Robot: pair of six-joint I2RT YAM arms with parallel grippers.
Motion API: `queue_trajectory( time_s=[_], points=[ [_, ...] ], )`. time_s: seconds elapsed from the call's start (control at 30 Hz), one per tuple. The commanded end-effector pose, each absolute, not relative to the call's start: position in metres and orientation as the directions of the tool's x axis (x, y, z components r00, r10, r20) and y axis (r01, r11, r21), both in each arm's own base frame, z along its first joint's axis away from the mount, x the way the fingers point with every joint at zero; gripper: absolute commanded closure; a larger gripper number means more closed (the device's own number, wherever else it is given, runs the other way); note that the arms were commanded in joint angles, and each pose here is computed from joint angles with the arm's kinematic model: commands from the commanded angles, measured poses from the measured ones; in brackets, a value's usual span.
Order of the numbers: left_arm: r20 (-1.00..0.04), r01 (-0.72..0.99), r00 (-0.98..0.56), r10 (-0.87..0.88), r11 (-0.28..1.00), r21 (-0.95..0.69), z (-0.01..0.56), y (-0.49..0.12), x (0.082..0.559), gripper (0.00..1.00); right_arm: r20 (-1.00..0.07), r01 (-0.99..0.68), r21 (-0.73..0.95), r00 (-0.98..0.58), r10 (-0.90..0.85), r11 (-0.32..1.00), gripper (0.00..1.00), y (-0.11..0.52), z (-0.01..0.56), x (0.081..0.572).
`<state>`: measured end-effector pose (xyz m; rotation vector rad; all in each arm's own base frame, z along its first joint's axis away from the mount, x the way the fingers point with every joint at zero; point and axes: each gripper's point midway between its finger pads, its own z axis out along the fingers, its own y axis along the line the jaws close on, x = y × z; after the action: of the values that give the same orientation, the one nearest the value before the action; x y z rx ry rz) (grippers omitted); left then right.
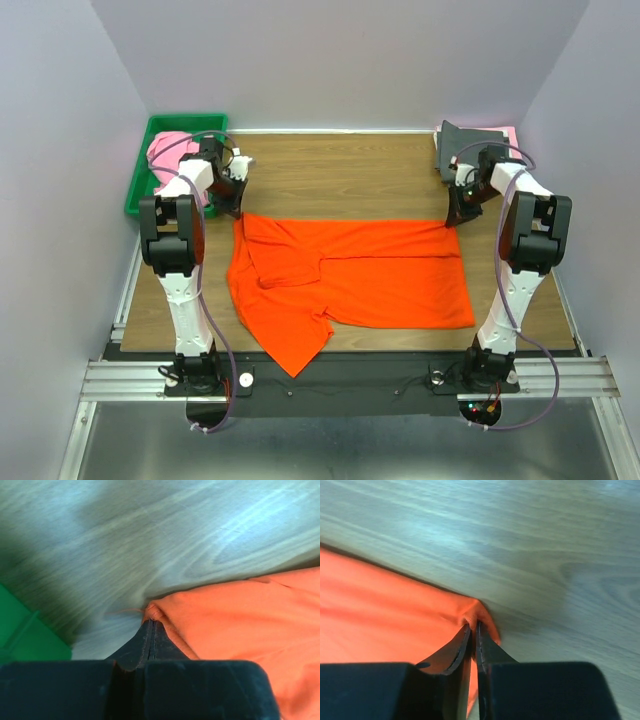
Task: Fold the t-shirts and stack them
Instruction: Fold the tshirt
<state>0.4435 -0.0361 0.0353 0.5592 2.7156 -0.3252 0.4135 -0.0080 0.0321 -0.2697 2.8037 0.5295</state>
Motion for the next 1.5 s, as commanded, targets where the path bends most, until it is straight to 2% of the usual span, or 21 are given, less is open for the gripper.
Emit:
queue_trajectory(
  time_s=[0.0, 0.23, 0.47, 0.57, 0.6, 0.77, 0.8, 1.37, 1.47],
  points=[
    [-0.419, 0.390, -0.845, 0.332, 0.919, -0.058, 0.050, -0.020, 0.459, 1.00, -0.364, -0.194, 0.212, -0.925, -0.107, 0.958, 0.91, -0.029, 0.035, 0.435],
    [-0.409, 0.354, -0.853, 0.325, 0.935, 0.005, 0.050, -0.007, 0.456, 1.00, -0.357, -0.148, 0.128, -0.929, -0.093, 0.981, 0.98, -0.045, 0.026, 0.436],
    [-0.398, 0.349, -0.864, 0.308, 0.936, -0.035, 0.045, -0.013, 0.451, 1.00, -0.359, -0.131, 0.095, -0.929, -0.089, 0.987, 1.00, -0.052, 0.025, 0.439],
    [-0.447, 0.400, -0.838, 0.311, 0.909, -0.117, 0.059, -0.031, 0.455, 0.84, -0.370, -0.137, 0.108, -0.925, -0.088, 0.985, 0.99, -0.049, 0.027, 0.441],
    [-0.452, 0.405, -0.836, 0.311, 0.906, -0.125, 0.062, -0.033, 0.454, 0.75, -0.370, -0.138, 0.109, -0.925, -0.089, 0.984, 0.99, -0.049, 0.027, 0.441],
    [-0.466, 0.454, -0.820, 0.333, 0.874, -0.173, 0.070, -0.044, 0.453, 0.55, -0.366, -0.146, 0.111, -0.926, -0.096, 0.983, 0.99, -0.048, 0.026, 0.439],
    [-0.462, 0.457, -0.820, 0.337, 0.872, -0.174, 0.069, -0.045, 0.452, 0.53, -0.366, -0.145, 0.112, -0.926, -0.095, 0.983, 0.99, -0.048, 0.026, 0.439],
    [-0.433, 0.462, -0.818, 0.378, 0.881, -0.104, 0.041, -0.061, 0.463, 0.54, -0.358, -0.136, 0.105, -0.930, -0.090, 0.985, 0.99, -0.050, 0.022, 0.441],
    [-0.405, 0.442, -0.832, 0.380, 0.895, -0.067, 0.031, -0.053, 0.460, 0.63, -0.349, -0.130, 0.081, -0.933, -0.094, 0.988, 0.99, -0.055, 0.020, 0.441]
  ],
)
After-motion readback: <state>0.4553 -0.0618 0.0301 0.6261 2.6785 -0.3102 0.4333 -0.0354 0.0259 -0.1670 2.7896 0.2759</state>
